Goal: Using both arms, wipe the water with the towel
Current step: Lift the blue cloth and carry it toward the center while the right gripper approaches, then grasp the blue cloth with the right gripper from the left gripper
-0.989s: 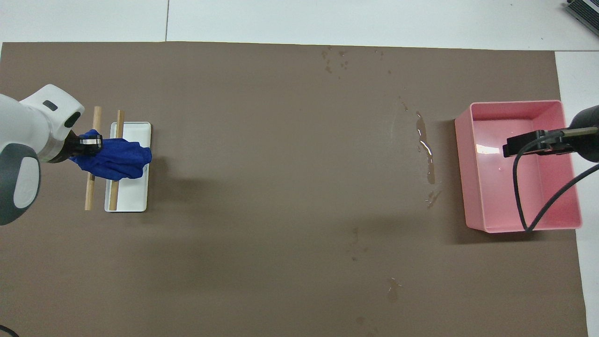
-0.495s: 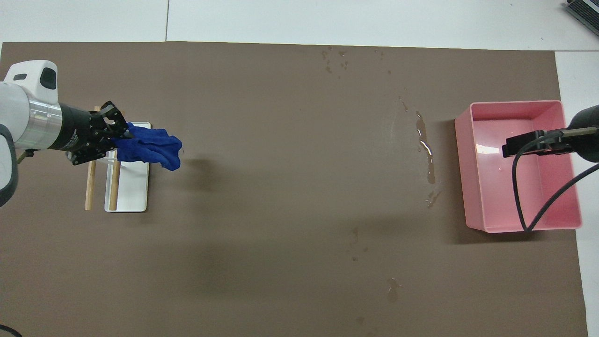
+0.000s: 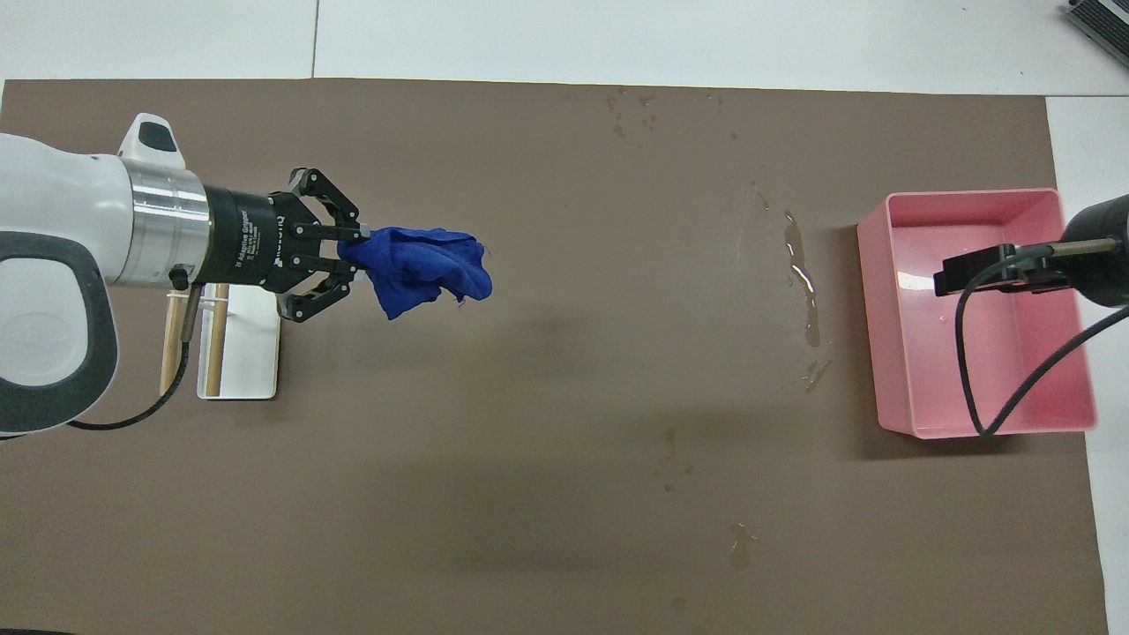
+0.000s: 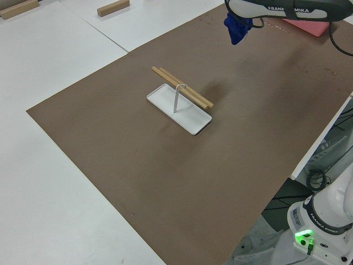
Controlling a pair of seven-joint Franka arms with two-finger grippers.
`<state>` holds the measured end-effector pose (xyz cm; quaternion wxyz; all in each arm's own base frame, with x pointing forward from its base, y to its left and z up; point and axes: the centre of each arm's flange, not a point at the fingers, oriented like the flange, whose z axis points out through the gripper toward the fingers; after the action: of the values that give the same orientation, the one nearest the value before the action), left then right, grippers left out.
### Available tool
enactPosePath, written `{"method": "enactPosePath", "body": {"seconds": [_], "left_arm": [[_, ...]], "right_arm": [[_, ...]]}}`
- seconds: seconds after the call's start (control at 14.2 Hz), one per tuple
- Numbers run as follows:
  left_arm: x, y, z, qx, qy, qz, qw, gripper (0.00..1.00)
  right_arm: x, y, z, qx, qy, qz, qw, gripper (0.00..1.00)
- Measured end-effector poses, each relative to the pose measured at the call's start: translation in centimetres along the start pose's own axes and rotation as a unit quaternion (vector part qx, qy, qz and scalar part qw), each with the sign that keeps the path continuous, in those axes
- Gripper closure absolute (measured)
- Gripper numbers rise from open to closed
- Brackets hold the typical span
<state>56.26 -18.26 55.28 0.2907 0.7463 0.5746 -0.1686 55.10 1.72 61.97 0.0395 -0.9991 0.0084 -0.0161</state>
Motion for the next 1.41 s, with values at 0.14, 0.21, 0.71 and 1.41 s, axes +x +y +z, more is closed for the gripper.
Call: {"method": "enactPosePath", "body": {"seconds": [0.14,0.21,0.71,1.41], "left_arm": [[-2.1,0.3,0.8,-0.019,-0.024,-0.035,0.999,0.80],[-3.0,0.3,1.2,-0.028,-0.037,-0.050,0.998,0.80],[-10.4,-0.8,6.6,-0.095,-0.083,-0.131,0.983,0.80],[-19.9,-5.2,11.6,-0.161,-0.116,-0.162,0.967,0.80]], "right_arm": [[-0.1,-0.6,0.2,0.026,-0.005,0.060,0.998,0.00],[-0.1,-1.0,0.3,0.040,-0.008,0.097,0.994,0.00],[0.9,-7.0,0.8,0.172,-0.015,0.372,0.912,0.00],[0.1,-14.7,5.1,0.270,-0.125,0.566,0.769,0.00]]}}
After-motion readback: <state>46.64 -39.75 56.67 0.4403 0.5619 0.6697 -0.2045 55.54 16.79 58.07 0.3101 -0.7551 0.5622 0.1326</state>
